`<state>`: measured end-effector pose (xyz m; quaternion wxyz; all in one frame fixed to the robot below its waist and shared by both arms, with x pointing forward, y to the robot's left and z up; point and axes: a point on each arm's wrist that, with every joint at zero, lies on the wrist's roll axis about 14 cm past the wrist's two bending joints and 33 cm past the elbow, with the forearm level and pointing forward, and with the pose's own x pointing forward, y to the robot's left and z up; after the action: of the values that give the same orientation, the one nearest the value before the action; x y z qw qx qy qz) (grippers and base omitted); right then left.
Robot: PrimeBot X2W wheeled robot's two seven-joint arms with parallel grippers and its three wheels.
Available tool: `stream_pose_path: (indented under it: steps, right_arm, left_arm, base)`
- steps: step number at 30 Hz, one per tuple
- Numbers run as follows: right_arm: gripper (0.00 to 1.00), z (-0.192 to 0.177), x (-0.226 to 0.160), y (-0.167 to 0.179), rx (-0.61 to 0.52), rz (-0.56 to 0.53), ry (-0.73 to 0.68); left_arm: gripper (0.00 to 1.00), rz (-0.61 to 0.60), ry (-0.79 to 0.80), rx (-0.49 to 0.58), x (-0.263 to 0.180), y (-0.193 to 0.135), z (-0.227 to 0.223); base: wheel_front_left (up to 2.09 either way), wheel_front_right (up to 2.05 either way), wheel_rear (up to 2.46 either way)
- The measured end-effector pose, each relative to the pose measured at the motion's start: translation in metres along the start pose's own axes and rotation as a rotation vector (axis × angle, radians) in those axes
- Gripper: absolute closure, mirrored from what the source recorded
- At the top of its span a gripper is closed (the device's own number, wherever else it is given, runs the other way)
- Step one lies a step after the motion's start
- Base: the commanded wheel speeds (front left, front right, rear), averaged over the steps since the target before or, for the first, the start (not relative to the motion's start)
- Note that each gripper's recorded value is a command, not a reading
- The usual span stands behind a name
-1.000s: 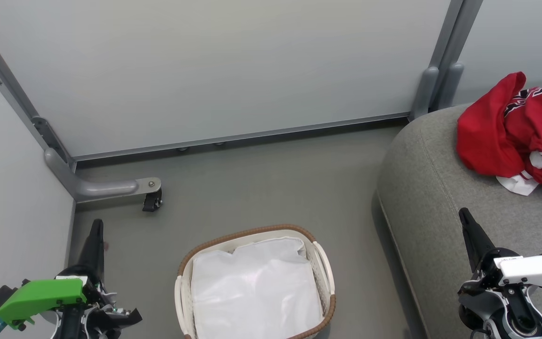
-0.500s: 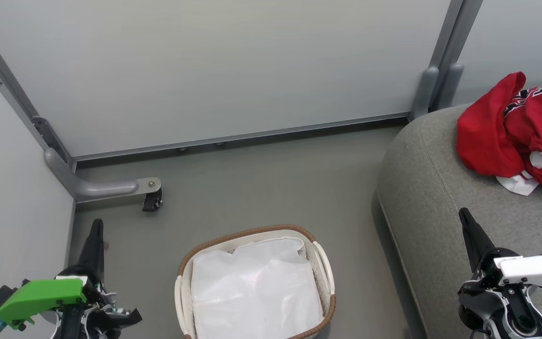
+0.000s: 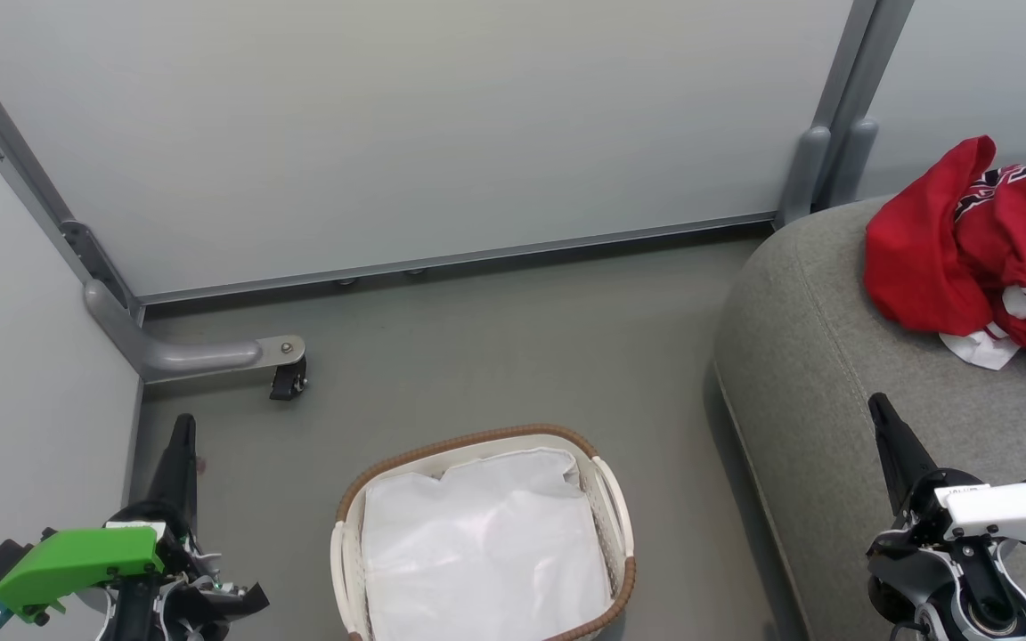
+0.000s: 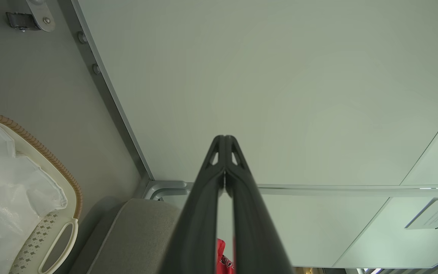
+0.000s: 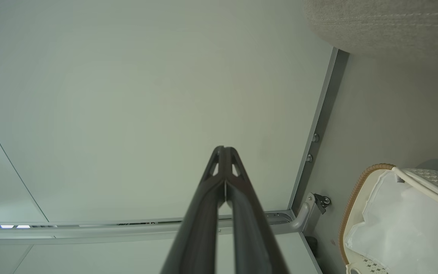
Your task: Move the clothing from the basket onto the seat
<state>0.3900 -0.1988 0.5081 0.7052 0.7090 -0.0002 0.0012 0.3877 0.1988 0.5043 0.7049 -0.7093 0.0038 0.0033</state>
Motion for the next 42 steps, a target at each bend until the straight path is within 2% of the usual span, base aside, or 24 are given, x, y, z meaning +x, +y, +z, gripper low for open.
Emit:
stream_pose_path:
  steps: [42]
  right_arm:
    - [1.00, 0.0000, 0.0000, 0.0000, 0.000, 0.000, 0.000]
  left_arm:
    - [1.00, 0.000, 0.000, 0.000, 0.0000, 0.0000, 0.0000]
  base:
    - [0.00, 0.00, 0.00]
